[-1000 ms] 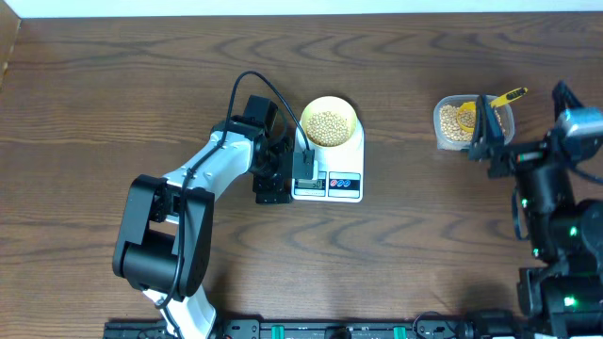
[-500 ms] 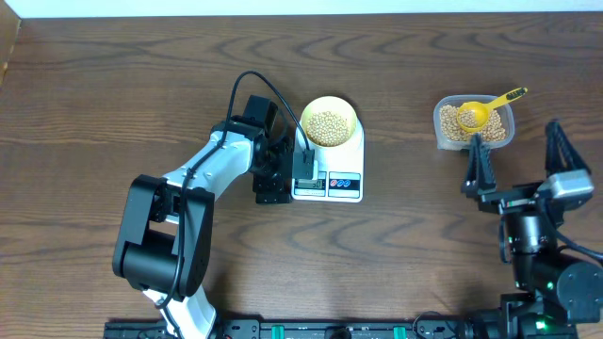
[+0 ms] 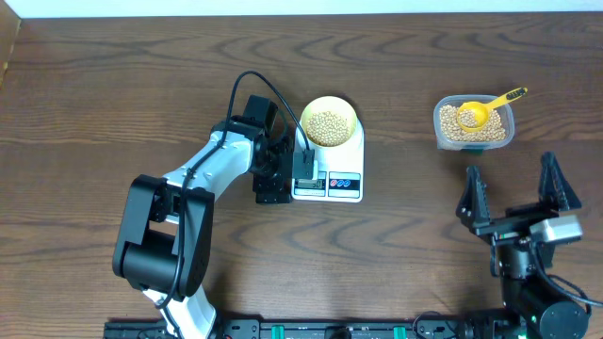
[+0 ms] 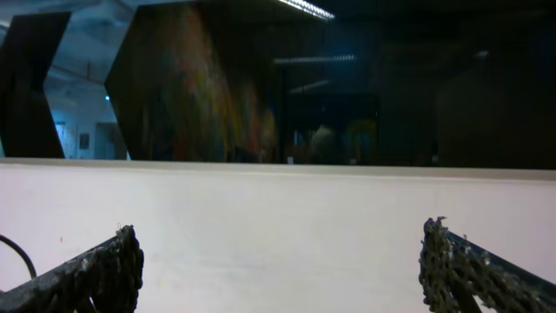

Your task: Scoop item into bowl and weigh 50g on scale

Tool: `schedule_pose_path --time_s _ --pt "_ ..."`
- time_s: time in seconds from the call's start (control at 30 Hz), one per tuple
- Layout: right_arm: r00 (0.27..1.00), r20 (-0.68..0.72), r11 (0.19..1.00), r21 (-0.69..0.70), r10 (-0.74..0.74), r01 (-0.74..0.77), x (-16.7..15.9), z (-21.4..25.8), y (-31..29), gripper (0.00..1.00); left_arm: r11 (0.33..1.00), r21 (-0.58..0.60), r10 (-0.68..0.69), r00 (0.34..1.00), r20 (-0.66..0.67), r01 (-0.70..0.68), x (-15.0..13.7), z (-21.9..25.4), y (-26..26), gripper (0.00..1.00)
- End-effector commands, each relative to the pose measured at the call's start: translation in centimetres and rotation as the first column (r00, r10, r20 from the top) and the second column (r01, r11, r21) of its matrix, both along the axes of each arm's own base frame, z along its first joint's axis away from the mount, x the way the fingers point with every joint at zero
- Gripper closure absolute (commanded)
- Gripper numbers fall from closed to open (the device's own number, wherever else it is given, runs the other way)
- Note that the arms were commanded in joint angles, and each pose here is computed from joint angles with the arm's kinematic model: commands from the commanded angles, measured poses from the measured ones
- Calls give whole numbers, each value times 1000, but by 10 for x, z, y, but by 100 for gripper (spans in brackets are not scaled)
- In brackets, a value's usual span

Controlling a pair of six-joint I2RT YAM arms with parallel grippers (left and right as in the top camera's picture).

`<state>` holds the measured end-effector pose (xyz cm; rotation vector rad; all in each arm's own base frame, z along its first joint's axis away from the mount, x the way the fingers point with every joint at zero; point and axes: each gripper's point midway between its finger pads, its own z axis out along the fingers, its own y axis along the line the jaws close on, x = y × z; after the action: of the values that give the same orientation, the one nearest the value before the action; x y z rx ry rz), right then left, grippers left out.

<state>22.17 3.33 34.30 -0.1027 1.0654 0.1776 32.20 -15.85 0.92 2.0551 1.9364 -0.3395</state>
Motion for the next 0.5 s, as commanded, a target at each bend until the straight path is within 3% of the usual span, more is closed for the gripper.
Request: schedule_pose_path --time_s 0.0,0.47 --pt "999 41 1000 11 14 -15 -10 -1 1 1 1000 8 9 1000 -23 -9 -5 -5 2 2" --pt "992 128 1000 15 10 -12 -25 -23 -1 1 1000 8 9 1000 -23 -9 -5 -5 2 2"
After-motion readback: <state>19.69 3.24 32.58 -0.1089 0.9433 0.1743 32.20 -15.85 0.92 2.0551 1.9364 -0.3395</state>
